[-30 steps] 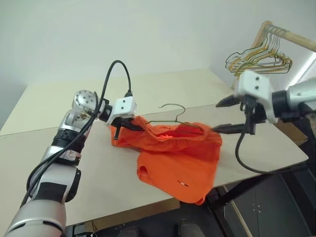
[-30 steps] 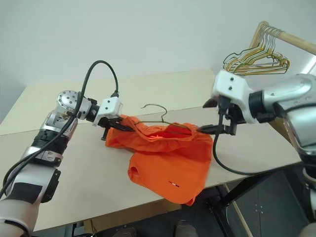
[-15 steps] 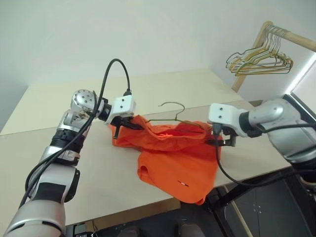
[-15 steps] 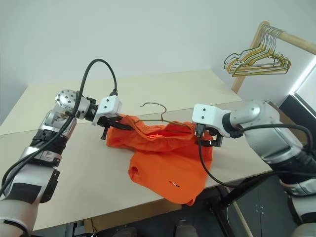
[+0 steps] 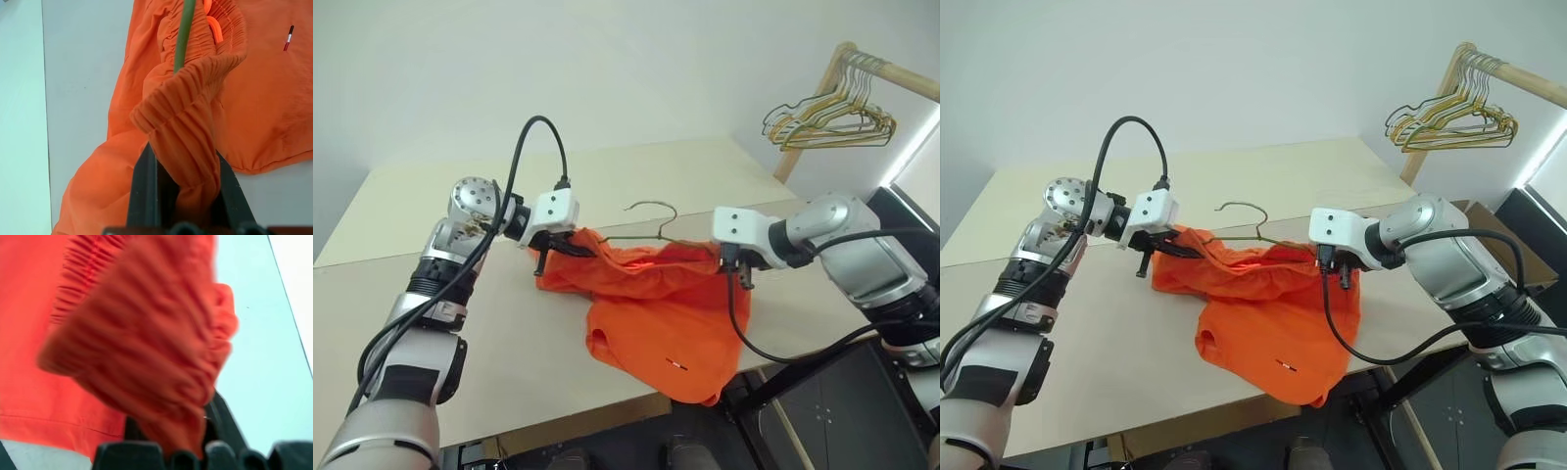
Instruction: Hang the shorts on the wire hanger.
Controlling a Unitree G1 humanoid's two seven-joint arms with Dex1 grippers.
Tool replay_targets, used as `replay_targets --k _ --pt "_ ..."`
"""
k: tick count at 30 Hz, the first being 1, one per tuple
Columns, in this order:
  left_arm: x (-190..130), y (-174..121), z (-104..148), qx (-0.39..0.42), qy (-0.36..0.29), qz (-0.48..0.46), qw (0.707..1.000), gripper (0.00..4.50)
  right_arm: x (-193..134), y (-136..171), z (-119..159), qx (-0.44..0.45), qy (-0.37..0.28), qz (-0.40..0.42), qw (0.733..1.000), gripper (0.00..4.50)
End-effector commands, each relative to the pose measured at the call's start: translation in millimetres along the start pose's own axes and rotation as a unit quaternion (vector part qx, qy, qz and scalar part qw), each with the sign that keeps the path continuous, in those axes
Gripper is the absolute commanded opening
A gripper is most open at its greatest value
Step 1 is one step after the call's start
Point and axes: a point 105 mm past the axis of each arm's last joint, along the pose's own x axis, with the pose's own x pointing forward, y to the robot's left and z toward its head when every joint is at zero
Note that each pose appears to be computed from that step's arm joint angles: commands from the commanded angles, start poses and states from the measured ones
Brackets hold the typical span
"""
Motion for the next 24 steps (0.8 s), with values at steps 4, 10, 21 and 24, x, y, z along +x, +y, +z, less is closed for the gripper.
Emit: replay_targets --k 4,10,21,24 --pt "-10 2 16 0.042 -0.039 0.001 0.998 0.64 -16 -6 14 -0.003 -0.032 0.001 0.999 0.00" --pt "-13 6 22 0.036 -0.064 0.008 0.997 2.49 -21 1 12 0.016 -0.044 0.020 0.999 0.00" --pt "-46 43 46 0.043 -0.156 0.231 0.959 4.49 -33 35 -18 0.193 -0.080 0.014 0.978 0.00" --pt "-58 46 59 0.035 -0.193 0.288 0.937 4.49 -35 42 -20 0.249 -0.103 -0.004 0.963 0.00"
